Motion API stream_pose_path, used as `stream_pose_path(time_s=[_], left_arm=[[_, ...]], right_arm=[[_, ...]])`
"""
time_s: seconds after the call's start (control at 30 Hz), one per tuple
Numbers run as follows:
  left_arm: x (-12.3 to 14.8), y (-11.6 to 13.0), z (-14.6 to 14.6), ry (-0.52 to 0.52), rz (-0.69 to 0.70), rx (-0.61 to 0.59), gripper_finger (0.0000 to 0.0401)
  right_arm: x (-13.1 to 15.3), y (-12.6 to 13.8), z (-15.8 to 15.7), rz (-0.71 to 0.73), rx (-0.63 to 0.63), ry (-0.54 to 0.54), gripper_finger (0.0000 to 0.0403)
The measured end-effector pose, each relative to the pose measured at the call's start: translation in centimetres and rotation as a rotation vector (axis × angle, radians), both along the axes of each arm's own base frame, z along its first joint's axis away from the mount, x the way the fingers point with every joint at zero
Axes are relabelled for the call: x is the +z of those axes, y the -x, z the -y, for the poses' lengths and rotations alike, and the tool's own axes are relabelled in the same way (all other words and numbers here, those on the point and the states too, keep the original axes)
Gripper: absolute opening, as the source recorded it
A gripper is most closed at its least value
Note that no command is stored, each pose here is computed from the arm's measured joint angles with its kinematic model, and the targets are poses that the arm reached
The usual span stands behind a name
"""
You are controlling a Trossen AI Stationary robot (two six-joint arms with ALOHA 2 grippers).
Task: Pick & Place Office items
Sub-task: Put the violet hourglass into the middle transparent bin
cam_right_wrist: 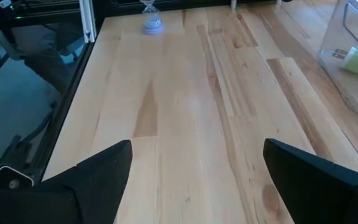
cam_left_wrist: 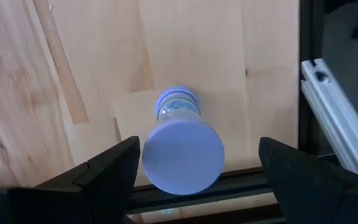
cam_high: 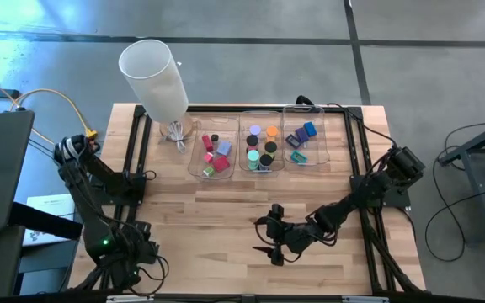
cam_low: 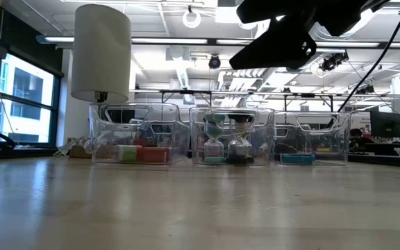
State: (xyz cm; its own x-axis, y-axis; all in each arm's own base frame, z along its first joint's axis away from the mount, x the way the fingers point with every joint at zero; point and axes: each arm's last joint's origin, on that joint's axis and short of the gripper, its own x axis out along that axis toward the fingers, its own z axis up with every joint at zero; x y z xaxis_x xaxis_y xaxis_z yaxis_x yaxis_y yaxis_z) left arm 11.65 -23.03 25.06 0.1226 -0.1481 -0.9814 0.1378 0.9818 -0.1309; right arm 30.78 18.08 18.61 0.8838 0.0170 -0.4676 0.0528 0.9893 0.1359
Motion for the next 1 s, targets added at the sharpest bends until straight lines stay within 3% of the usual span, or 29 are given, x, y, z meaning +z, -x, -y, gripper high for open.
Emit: stream_pose_path(time_s=[0.2,0.6,1.0], left_arm=[[-0.5,-0.1,0.2,-0.018,-0.012,-0.001,0.0318],[-1.3,0.0,-0.1,-0.036,-0.015,0.161,0.0318],[-2.7,-0.1,-0.4,-0.043,-0.009,0.185,0.0318]], right_arm=[[0.0,0.0,0.0,0.000,0.000,0.000,0.0352],[0.0,0.0,0.0,0.006,0.000,-0.004,0.0352],[0.1,0.0,-0.1,0.004,0.007,-0.007,0.0352]])
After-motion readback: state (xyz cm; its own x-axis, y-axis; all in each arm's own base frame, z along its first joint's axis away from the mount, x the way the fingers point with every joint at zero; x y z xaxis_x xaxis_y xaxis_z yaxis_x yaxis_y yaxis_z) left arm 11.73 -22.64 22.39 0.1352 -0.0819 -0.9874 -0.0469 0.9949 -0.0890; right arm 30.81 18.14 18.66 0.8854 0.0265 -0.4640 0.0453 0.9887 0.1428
